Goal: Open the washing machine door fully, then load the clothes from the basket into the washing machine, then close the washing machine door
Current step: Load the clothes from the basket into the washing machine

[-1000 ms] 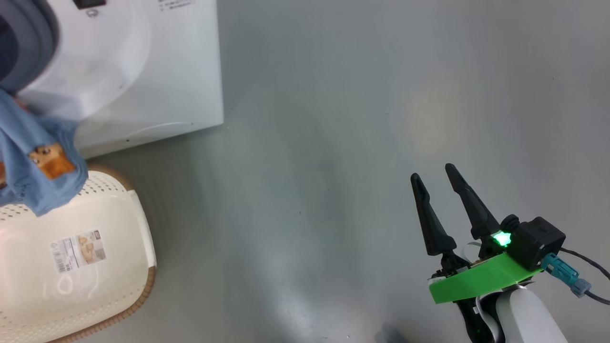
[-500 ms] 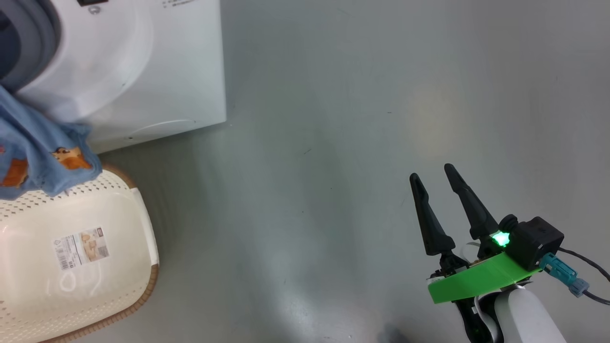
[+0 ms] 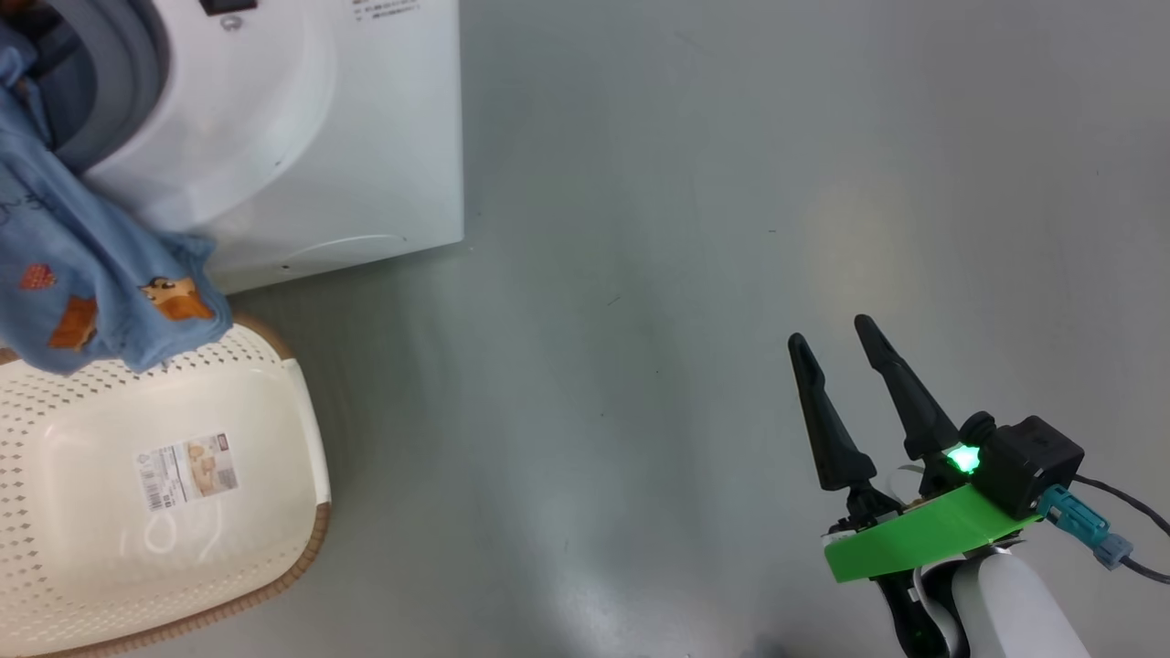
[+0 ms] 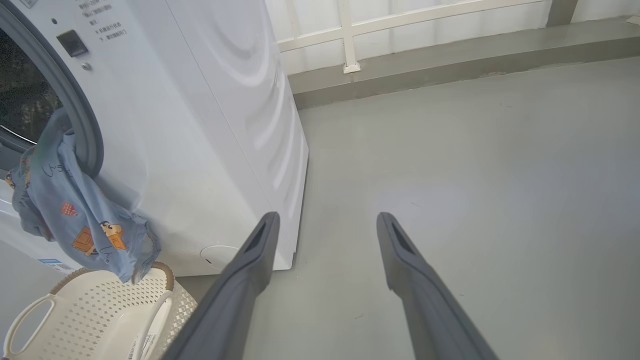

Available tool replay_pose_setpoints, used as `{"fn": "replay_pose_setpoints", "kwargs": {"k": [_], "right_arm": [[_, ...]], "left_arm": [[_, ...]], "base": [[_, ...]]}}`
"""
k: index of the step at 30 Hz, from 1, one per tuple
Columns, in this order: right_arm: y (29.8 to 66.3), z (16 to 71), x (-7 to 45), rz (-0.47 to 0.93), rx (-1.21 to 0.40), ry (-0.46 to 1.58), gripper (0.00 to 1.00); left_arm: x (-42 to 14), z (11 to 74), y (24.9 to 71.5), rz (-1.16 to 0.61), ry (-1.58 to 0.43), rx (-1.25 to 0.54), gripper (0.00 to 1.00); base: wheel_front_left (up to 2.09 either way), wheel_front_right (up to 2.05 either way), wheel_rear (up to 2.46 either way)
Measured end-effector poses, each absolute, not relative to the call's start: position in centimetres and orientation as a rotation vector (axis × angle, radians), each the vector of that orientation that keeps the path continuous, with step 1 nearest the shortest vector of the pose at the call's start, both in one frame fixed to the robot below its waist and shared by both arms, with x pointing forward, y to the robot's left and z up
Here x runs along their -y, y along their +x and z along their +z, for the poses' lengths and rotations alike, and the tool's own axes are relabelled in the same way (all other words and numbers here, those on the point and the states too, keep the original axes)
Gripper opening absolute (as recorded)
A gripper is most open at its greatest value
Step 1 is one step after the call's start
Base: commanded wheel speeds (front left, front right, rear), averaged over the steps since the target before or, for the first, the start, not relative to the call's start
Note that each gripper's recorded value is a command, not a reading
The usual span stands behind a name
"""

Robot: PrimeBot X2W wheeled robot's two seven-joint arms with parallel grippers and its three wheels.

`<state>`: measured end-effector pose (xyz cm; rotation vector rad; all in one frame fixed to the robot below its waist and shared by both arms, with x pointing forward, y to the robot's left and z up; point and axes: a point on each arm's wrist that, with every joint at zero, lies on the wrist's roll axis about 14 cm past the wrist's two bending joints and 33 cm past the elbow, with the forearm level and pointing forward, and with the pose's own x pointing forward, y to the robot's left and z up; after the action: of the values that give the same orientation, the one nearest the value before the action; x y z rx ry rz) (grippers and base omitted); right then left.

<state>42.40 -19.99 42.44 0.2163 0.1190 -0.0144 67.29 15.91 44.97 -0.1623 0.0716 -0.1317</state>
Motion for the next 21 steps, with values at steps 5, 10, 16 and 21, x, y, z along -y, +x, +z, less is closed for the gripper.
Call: {"fn": "replay_pose_setpoints", "kwargs": {"k": [5,10,16,21], "right_arm": [[42.6,42.6,19.9,-0.007,-0.114,0.216,1.0],[43.0,42.8,20.0,-0.003,-0.103,0.212,1.0],[43.6,43.0,19.9,0.003,-0.088,0.21,1.0],[43.9,43.2,19.2,0.023,-0.079,0.217,1.0]], "left_arm": [[-15.9,44.4,66.3,-0.126,-0.193,-0.081,1.0],[-15.9,43.5,64.6,-0.115,-0.237,-0.093,1.0],[-17.4,43.3,62.6,-0.088,-0.247,-0.081,1.0],[-18.7,41.6,59.5,-0.07,-0.221,-0.11,1.0]], "base": [[0.0,0.0,0.0],[0.0,0.0,0.0],[0.0,0.0,0.0],[0.0,0.0,0.0]]}}
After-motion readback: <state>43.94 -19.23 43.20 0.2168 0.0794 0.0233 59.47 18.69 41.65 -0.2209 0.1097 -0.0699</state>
